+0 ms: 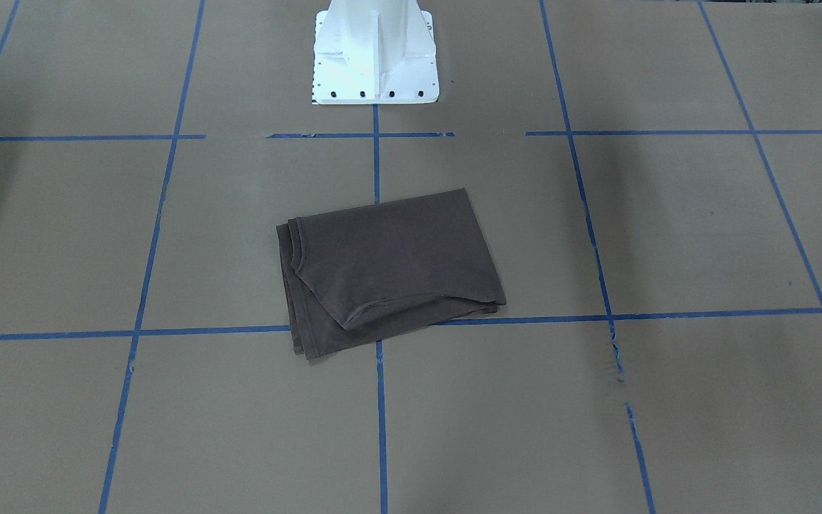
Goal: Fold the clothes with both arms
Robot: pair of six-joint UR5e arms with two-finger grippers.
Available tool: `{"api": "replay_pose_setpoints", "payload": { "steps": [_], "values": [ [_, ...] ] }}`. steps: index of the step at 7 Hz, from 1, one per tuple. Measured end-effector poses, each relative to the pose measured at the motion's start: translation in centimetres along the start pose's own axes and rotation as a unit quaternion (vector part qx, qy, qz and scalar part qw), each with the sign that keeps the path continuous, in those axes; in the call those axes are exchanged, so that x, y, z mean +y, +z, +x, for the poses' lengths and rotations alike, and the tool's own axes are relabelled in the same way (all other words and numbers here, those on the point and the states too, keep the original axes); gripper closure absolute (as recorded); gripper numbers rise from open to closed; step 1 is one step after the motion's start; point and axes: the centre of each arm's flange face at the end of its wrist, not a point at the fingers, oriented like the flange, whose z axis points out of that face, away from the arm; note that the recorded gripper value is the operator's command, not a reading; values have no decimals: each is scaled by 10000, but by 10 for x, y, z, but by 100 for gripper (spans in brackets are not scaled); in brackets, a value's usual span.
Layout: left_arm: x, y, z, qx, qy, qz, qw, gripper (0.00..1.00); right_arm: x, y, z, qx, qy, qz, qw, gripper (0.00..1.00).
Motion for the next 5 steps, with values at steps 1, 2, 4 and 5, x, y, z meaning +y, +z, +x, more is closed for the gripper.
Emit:
{"api": "replay_pose_setpoints", "payload": {
  "steps": [1, 2, 4, 5],
  "values": [
    [0, 0, 0, 0, 1, 0, 10000, 0, 0, -1, -1, -5, -5, 6, 10000, 0],
    [0, 0, 0, 1, 2, 1, 10000, 0, 0, -1, -1, -15, -9, 13, 10000, 0],
    [-2, -1, 1, -2, 10, 11, 10000, 0, 0, -2, -2, -25, -12, 18, 10000, 0],
    [-3, -2, 2, -1, 16, 15, 10000, 0, 0, -2, -2, -26, -12, 18, 10000, 0]
  ]
}}
